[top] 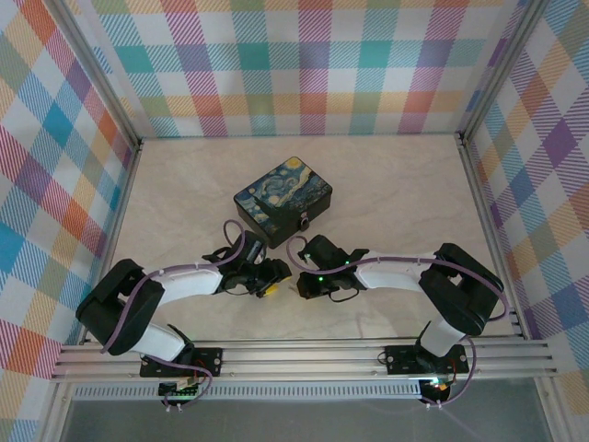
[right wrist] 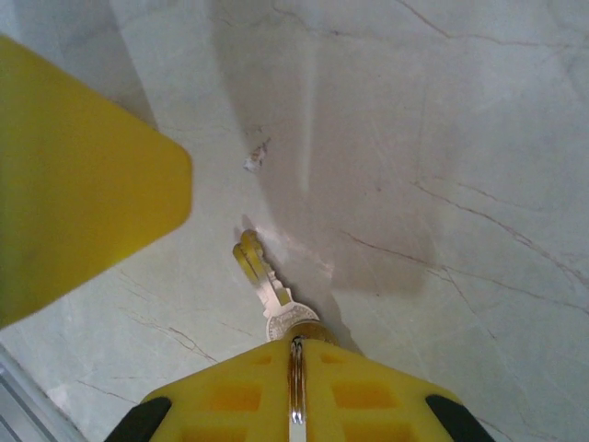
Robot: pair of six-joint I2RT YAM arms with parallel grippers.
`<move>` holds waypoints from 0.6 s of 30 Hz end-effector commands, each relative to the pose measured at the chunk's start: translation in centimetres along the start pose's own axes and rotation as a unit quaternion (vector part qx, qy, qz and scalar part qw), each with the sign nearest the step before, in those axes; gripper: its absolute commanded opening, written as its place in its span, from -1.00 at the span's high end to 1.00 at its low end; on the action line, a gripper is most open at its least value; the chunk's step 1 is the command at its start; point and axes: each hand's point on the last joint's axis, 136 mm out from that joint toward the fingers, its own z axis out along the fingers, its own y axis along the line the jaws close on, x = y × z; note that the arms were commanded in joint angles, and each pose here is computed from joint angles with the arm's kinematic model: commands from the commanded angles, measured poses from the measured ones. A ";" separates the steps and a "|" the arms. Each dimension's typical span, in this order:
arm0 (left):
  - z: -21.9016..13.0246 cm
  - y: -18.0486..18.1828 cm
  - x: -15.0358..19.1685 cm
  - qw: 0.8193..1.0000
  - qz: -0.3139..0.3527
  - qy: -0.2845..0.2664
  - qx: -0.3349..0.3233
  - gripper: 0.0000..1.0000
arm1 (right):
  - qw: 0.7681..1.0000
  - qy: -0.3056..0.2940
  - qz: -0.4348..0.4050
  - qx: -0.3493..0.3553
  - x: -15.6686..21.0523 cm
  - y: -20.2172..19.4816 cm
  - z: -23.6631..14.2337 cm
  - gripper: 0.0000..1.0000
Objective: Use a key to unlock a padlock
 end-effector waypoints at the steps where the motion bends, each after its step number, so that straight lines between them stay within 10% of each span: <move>1: 1.4 -1.0 0.3 1.000 -0.005 0.011 0.020 -0.11 | 0.999 -0.015 -0.016 -0.028 -0.8 1.1 -0.5 0.77; 18: 0.5 -2.3 -0.2 0.998 -0.041 -0.007 0.042 0.09 | 0.995 -0.049 -0.035 -0.084 -3.8 4.5 -3.9 0.76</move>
